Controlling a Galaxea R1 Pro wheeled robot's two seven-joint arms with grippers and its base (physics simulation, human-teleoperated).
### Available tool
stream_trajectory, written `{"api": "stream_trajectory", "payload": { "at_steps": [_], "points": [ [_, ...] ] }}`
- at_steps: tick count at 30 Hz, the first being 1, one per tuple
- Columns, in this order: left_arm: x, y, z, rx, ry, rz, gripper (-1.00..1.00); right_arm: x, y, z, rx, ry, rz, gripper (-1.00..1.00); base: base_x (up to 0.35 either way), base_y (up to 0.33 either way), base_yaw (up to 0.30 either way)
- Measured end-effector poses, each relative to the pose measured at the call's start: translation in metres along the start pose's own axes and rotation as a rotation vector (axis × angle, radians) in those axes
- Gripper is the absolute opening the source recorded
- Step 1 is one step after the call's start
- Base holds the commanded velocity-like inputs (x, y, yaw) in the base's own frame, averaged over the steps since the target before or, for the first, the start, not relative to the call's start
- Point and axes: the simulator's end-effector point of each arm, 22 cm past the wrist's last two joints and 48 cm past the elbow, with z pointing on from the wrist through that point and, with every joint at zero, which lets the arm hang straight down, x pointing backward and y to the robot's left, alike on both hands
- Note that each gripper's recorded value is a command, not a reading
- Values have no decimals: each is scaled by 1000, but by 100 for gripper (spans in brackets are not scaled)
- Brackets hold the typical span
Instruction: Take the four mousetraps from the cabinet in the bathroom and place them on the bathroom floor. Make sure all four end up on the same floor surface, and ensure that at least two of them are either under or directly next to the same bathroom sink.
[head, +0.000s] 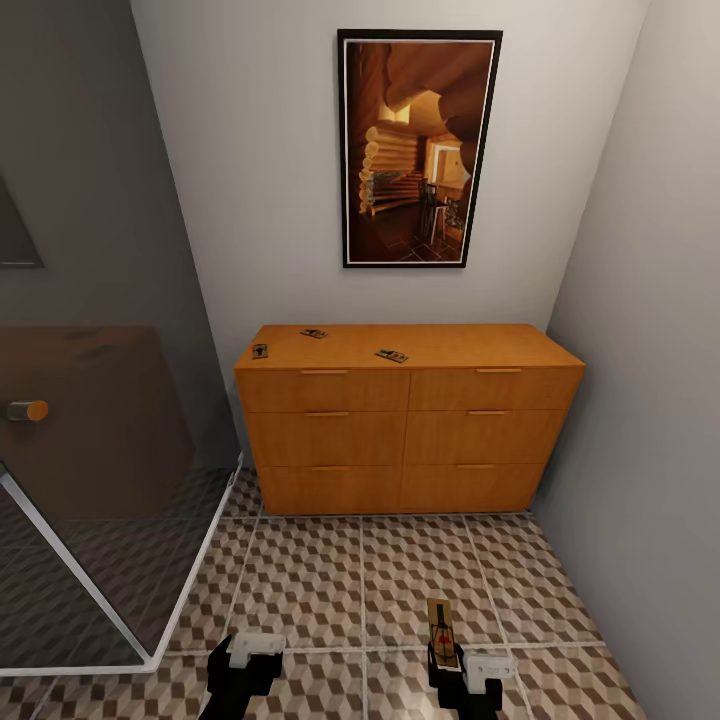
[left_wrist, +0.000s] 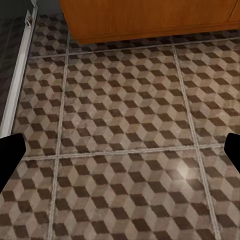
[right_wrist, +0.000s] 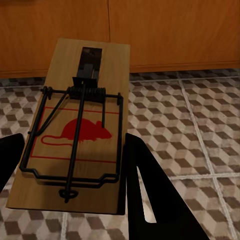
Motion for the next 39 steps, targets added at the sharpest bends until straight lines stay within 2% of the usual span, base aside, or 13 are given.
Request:
{"api": "stream_trajectory", "payload": {
  "at_steps": [39],
  "points": [
    [6,0,-1,-1,13,1,100,0,0,0,0,0,0,-100,0,0,0]
  ]
}}
